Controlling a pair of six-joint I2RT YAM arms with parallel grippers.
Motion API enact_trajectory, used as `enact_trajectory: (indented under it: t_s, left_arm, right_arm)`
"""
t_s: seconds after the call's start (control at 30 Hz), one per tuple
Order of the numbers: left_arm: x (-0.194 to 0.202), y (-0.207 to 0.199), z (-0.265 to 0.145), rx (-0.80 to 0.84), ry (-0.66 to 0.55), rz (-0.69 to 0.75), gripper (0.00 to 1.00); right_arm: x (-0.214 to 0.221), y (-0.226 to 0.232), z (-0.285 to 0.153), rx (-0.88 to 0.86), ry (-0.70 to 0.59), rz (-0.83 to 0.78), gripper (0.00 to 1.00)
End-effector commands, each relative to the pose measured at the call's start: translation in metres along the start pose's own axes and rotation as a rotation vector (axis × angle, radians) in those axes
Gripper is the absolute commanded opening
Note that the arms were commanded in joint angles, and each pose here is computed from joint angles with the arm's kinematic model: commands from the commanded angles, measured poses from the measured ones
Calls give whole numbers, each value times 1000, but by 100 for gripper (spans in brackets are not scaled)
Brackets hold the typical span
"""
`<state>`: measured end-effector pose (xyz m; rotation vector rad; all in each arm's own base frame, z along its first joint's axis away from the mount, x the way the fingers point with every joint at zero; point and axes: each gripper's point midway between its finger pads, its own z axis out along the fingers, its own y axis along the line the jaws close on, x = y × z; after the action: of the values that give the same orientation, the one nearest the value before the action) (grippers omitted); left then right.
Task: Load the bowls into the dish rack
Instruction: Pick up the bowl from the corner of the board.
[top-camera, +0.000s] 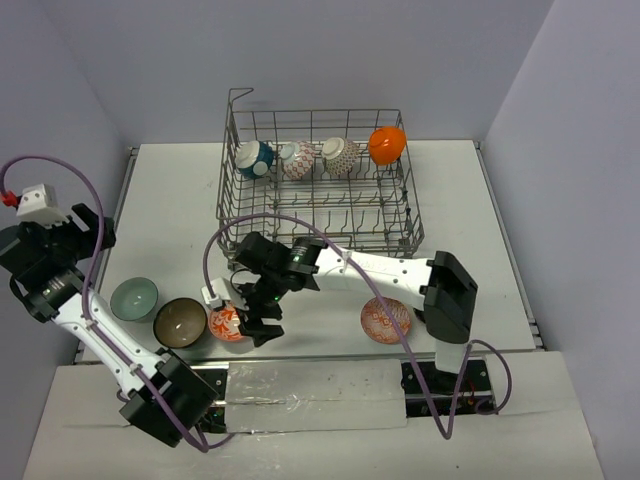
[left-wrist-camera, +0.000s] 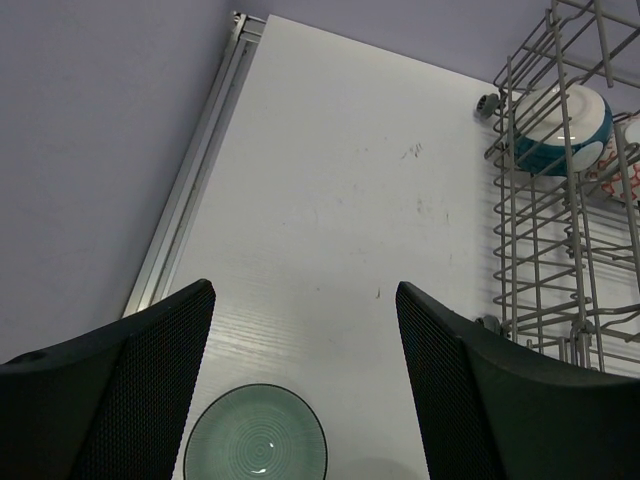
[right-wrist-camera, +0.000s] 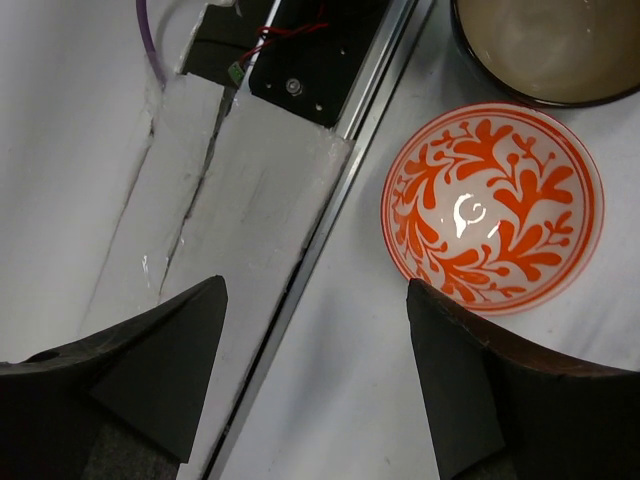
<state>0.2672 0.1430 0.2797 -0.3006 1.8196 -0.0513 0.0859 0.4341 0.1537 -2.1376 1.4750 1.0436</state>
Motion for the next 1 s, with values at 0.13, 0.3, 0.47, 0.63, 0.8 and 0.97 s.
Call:
enact_trajectory:
  t_s: [0.13,0.3,0.47,0.63,0.8,0.97]
  left_arm:
    - [0,-7,-4,15,-51,31,79]
    - [1,-11,-6,33,-51,31,79]
    - [-2,-15,-8,39,-62,6,80]
    - [6,-18,-4,75,-37,-29,79]
    - [12,-16,-1,75,-27,-36,79]
    - [18,-18,-2,84,-21,-30,80]
  right_arm:
    - [-21,-4,14,-52,-37,0,79]
    - [-16,-10,27,-65,-16,25,79]
    - [-5,-15,41,-83,15,49,78]
    - [2,-19,50,-92,33,64,77]
    - [8,-21,57,-101,45,77,76]
    - [13,-23,62,-98,59,80,76]
